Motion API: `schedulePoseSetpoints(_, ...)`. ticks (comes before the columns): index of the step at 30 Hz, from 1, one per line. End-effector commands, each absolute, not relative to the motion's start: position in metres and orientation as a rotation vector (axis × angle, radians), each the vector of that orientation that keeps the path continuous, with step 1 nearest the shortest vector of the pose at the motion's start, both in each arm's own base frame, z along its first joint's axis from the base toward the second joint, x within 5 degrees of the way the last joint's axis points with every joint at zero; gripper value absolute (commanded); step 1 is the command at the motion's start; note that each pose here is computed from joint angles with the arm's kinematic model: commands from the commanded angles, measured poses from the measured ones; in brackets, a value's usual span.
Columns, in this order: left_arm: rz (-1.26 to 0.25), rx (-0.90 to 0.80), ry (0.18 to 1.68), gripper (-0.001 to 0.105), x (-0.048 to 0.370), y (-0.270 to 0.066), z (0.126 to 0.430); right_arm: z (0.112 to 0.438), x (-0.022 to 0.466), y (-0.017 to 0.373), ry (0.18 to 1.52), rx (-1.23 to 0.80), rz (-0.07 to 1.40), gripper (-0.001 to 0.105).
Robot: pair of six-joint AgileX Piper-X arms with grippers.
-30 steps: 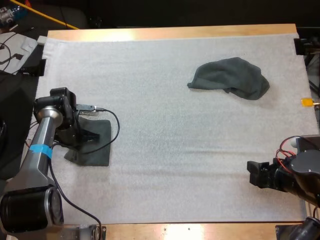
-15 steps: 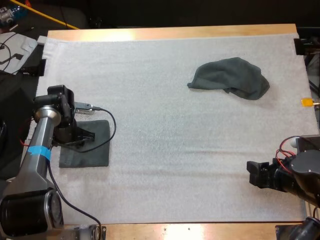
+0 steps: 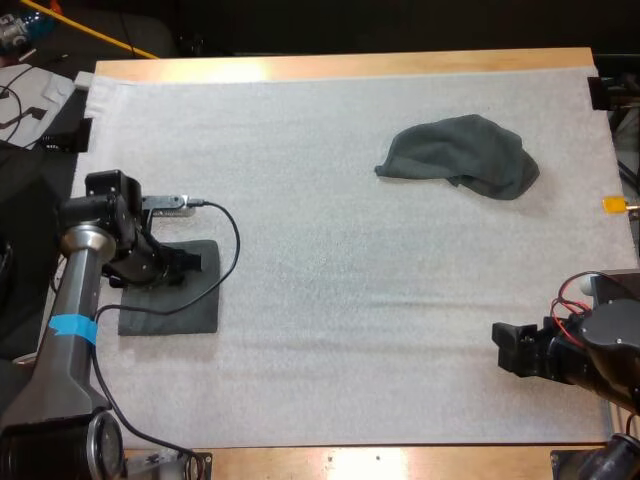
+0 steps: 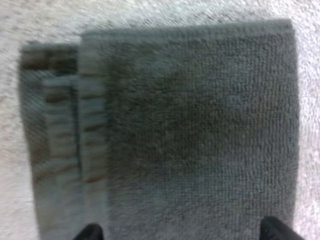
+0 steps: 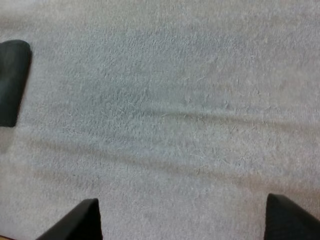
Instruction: Pick towel from pile, fold and stack
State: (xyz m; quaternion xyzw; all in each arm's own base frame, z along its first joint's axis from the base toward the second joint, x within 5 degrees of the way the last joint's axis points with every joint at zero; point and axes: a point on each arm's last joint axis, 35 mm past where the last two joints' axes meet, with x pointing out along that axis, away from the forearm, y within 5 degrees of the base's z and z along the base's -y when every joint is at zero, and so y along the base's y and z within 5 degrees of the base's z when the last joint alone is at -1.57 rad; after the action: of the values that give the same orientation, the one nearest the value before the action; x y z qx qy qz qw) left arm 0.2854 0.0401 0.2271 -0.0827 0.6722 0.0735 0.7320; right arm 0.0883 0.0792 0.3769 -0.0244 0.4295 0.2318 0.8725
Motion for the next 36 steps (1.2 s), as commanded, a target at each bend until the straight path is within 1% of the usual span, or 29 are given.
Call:
schedulePoseSetpoints(1,0.161,-0.220,1.476,0.059,0.283,0.040,0.217,0.379,0.087,0.079,0.886,-0.050,0.492,0.064)
schedulePoseSetpoints(6,0.164,-0.244,1.451,0.059,0.282,0.039,0.201,0.379,0.087,0.078,0.892,-0.051,0.491,0.065)
schedulePoseSetpoints(8,0.169,-0.221,1.454,0.059,0.278,0.038,0.200,0.379,0.087,0.078,0.881,-0.049,0.490,0.064)
schedulePoseSetpoints(16,0.184,-0.249,1.421,0.059,0.266,0.037,0.170,0.380,0.088,0.078,0.882,-0.048,0.494,0.064)
schedulePoseSetpoints(23,0.155,-0.308,1.458,0.059,0.261,0.036,0.152,0.380,0.087,0.078,0.884,-0.047,0.495,0.064)
schedulePoseSetpoints(28,0.139,-0.322,1.487,0.060,0.262,0.035,0.153,0.380,0.087,0.078,0.887,-0.046,0.495,0.064)
schedulePoseSetpoints(31,0.122,-0.328,1.472,0.059,0.267,0.035,0.166,0.380,0.086,0.078,0.887,-0.045,0.494,0.064)
schedulePoseSetpoints(34,0.144,-0.317,1.462,0.059,0.267,0.036,0.161,0.378,0.087,0.078,0.892,-0.052,0.490,0.064)
schedulePoseSetpoints(36,0.134,-0.321,1.426,0.059,0.273,0.037,0.173,0.379,0.087,0.078,0.890,-0.050,0.495,0.064)
